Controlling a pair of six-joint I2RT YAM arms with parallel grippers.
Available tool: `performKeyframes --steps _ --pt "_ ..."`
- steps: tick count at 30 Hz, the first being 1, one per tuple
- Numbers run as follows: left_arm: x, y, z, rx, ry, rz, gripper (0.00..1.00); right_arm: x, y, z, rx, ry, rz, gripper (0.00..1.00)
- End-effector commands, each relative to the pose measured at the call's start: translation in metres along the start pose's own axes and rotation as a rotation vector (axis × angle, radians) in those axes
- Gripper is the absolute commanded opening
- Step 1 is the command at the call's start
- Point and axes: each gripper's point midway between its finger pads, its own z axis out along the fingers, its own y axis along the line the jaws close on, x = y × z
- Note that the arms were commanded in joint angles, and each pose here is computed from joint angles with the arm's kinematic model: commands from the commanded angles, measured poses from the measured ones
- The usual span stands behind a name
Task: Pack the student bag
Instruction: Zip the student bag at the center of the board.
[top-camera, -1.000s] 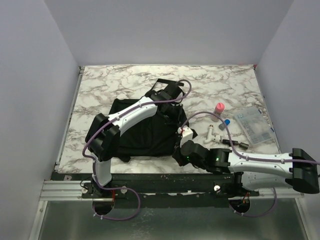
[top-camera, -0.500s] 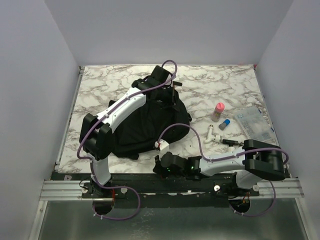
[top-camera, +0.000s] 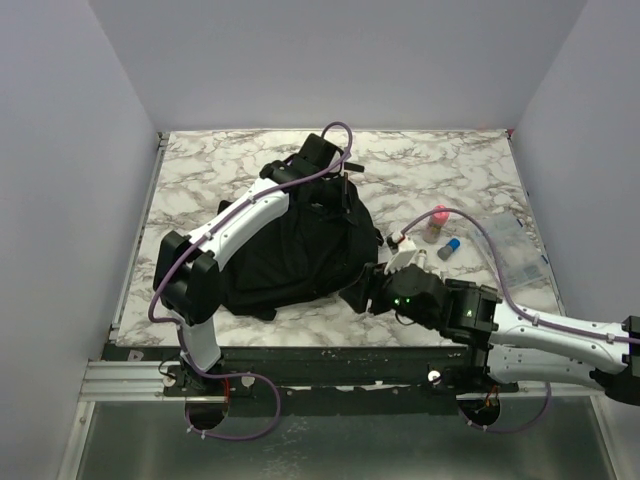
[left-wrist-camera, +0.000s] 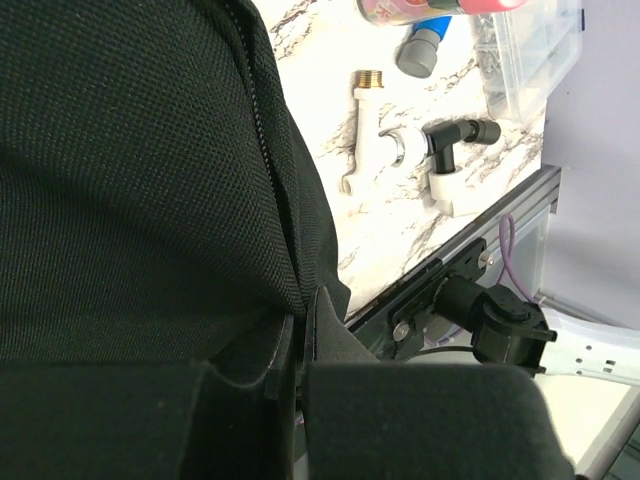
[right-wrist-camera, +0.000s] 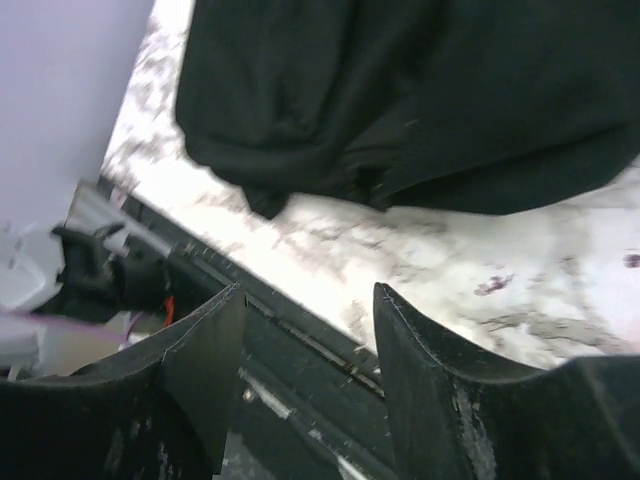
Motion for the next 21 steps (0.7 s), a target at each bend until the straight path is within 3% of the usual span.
performKeyframes --steps 1,7,14,21 --pt "-0.013 -0.040 -0.033 0.122 -0.089 0.067 0.00 -0.013 -0.039 -0.005 0.151 0.062 0.068 0.59" --pt "-0.011 -0.042 -0.033 0.136 -0.077 0.065 0.00 -0.019 -0.035 0.003 0.163 0.130 0.146 0.62" --pt "-0.008 -0.046 -0.034 0.156 -0.064 0.056 0.00 -0.043 -0.035 0.013 0.196 0.090 0.171 0.67" --pt "0.001 -0.049 -0.034 0.182 -0.035 0.067 0.00 -0.058 -0.068 0.037 0.409 0.089 0.208 0.68"
